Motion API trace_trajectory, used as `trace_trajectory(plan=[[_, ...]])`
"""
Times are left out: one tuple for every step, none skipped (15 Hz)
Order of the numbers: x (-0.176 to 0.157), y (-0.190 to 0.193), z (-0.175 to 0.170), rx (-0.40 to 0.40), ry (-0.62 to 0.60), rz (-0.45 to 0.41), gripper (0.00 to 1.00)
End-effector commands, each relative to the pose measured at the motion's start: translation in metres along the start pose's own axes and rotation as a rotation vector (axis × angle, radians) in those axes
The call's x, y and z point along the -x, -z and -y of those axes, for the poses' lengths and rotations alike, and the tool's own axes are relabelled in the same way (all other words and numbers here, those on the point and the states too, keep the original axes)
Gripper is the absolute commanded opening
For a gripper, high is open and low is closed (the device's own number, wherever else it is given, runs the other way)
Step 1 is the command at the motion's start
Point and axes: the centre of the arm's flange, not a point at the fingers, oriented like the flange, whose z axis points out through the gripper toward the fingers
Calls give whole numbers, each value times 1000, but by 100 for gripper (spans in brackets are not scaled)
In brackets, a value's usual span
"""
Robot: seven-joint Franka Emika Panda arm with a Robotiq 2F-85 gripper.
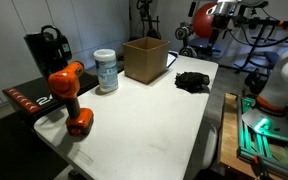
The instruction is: Stack all the black gloves together
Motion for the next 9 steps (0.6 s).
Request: trace_trajectory(plan=[[3, 12, 1, -4, 4, -14, 100], [3, 20, 2, -4, 6, -29, 100], [4, 22, 2, -4, 6, -34, 100], [4, 22, 2, -4, 7, -33, 100], [4, 21, 2, -4, 6, -31, 100], [3, 18, 1, -5, 4, -24, 100], [2, 17, 1, -5, 3, -20, 100], [2, 17, 1, -5, 3, -19, 100], [2, 17, 1, -5, 3, -19, 100]])
